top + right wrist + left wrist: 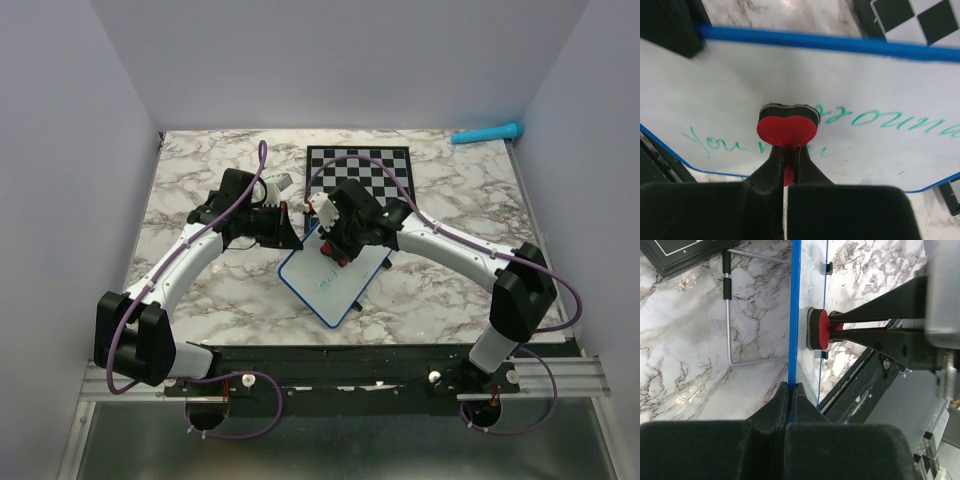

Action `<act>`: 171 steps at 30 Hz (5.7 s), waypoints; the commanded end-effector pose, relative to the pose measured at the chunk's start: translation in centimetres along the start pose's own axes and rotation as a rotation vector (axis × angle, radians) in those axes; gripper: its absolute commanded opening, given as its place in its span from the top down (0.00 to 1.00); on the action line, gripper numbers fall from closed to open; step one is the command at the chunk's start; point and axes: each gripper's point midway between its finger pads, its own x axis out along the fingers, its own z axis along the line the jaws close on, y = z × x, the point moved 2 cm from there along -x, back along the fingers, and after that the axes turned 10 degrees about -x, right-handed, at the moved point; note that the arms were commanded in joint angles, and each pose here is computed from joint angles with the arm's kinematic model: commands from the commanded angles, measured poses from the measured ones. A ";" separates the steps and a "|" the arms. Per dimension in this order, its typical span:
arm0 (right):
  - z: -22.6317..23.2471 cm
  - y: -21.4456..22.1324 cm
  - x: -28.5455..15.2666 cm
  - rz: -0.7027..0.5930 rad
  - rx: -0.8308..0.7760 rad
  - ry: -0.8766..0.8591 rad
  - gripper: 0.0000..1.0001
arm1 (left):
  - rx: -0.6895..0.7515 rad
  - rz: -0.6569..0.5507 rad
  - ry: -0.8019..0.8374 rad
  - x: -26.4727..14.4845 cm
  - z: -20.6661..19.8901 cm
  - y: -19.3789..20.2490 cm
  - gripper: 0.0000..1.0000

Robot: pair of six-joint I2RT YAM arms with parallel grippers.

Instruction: Erase the whiteboard

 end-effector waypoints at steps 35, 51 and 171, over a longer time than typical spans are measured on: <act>-0.7 1.4 -0.8 0.050 0.002 0.012 0.99 | 0.044 0.025 0.032 -0.1 -1.6 0.2 1.00; -1.9 6.3 0.6 0.136 0.026 -0.019 0.99 | 0.075 0.038 0.034 0.0 -1.9 0.3 1.00; -10.7 7.8 -0.4 0.163 -0.007 0.020 0.99 | 0.153 0.083 0.041 0.1 -2.3 0.0 1.00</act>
